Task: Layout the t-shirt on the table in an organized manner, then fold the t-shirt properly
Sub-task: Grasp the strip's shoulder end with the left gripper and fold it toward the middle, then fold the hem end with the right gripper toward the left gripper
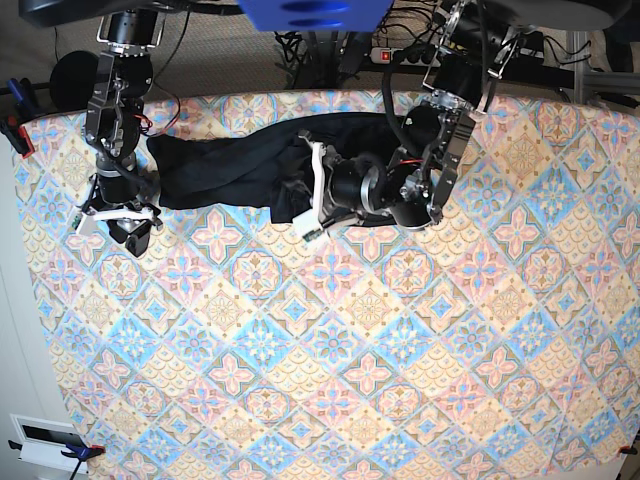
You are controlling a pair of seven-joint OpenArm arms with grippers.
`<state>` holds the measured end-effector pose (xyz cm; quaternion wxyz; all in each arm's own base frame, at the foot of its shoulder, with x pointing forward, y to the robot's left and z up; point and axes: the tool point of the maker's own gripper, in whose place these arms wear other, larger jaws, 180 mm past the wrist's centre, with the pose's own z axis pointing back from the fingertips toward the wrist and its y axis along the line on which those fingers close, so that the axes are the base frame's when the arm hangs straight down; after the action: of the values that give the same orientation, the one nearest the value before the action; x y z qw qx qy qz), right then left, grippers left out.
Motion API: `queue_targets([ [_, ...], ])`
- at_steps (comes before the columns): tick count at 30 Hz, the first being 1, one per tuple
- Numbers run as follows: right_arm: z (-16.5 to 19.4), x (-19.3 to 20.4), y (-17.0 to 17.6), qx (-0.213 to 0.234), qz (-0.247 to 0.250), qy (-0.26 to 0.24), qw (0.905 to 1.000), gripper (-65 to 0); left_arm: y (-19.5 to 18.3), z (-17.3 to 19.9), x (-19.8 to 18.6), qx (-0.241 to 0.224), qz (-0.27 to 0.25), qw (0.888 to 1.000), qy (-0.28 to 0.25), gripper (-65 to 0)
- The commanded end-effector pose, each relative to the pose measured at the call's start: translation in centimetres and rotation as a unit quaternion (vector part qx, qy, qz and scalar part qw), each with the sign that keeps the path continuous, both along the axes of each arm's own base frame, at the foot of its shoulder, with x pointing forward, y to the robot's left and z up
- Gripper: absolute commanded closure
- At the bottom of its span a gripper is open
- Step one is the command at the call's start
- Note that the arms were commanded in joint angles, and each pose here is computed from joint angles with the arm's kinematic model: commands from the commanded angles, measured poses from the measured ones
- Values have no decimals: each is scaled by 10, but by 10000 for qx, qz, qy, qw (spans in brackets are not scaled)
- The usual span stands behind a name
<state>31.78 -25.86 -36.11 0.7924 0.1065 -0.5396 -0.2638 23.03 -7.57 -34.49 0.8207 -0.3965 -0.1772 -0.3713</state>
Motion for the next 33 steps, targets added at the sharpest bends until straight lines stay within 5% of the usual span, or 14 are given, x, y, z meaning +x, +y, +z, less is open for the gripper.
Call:
queue_targets([
  [1, 17, 7, -5, -90, -7, -268, 9996, -265, -8, 24, 12, -479, 46, 9986, -195, 0],
  [6, 16, 7, -6, -89, -20, -258, 9996, -265, 25, 47, 38, -1142, 704, 9909, -146, 0],
  [11, -10, -4, -16, -79, -76, 97, 9999, -266, 67, 35, 48, -886, 1201, 9887, -130, 0],
  [16, -21, -6, -11, -45, 475, 308, 9984, -274, 87, 18, 38, -606, 1273, 9900, 4, -4],
  [24, -26, -33, -53, 434, 134, 919, 9947, -358, 95, 10, 32, -643, 1464, 9871, 61, -8],
  [33, -15, -56, -54, 689, 1404, 1671, 9735, -356, 95, 9, 32, -632, 1483, 9869, 84, -8],
])
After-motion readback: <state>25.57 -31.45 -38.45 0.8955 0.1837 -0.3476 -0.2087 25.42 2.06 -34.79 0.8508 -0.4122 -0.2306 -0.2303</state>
